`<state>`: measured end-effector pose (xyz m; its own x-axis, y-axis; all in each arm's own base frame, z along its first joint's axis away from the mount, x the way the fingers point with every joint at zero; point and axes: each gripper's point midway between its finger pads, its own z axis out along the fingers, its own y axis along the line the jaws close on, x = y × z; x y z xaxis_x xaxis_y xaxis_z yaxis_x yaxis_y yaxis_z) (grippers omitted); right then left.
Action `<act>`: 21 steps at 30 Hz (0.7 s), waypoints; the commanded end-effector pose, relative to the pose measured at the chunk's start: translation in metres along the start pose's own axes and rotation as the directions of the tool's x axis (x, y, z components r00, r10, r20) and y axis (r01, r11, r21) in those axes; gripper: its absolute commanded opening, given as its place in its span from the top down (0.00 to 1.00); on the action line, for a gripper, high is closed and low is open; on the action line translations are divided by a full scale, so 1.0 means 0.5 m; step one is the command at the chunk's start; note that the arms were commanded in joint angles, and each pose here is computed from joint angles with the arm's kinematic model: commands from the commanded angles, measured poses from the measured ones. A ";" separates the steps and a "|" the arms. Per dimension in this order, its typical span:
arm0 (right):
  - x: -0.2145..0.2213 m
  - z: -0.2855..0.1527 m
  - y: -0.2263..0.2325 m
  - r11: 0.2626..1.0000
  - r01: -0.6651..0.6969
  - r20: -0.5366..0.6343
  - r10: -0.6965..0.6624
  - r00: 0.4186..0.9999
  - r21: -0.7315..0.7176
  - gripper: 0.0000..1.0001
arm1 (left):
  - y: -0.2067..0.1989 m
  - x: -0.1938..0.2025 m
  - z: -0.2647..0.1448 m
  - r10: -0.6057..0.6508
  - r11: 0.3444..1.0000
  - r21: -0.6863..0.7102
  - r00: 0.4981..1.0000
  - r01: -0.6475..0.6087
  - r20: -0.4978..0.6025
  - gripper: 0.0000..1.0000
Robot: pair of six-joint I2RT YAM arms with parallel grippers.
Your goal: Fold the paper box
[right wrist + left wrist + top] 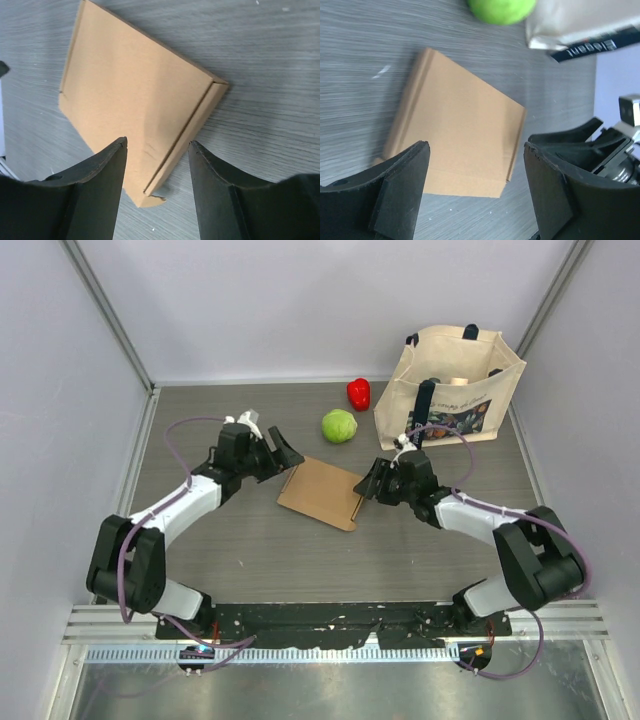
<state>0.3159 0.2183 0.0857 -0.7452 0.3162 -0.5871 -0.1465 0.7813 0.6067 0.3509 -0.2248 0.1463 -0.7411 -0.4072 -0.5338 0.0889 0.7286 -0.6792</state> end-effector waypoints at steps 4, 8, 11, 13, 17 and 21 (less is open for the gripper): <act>-0.006 0.051 -0.014 0.997 -0.072 -0.034 0.072 0.997 -0.007 0.46 | 0.121 -0.014 0.010 -0.178 0.971 -0.173 0.981 0.162 -0.079 0.21; -0.006 0.058 -0.020 0.995 -0.103 -0.020 0.103 0.994 -0.017 0.58 | 0.162 -0.008 0.028 -0.165 0.959 -0.256 0.974 0.122 -0.155 0.20; 0.002 0.053 -0.037 0.992 -0.126 -0.012 0.126 0.992 -0.007 0.64 | 0.177 -0.001 0.048 -0.176 0.955 -0.266 0.970 0.128 -0.166 0.21; 0.011 0.050 -0.053 0.989 -0.146 -0.010 0.146 0.989 -0.001 0.67 | 0.186 0.008 0.057 -0.173 0.960 -0.248 0.973 0.132 -0.152 0.21; 0.032 0.045 -0.081 0.985 -0.171 -0.023 0.171 0.985 0.013 0.72 | 0.183 0.027 0.059 -0.172 0.969 -0.202 0.973 0.139 -0.154 0.20; 0.056 0.031 -0.114 0.978 -0.209 -0.039 0.209 0.977 0.022 0.75 | 0.171 0.040 0.062 -0.160 0.978 -0.159 0.971 0.132 -0.178 0.20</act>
<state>0.3231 0.2050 0.0396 -0.7812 0.4308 -0.4517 -0.0095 0.7153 0.6987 0.3582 -0.1738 0.0471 -0.8510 -0.4431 -0.2819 -0.2090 0.7781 -0.5923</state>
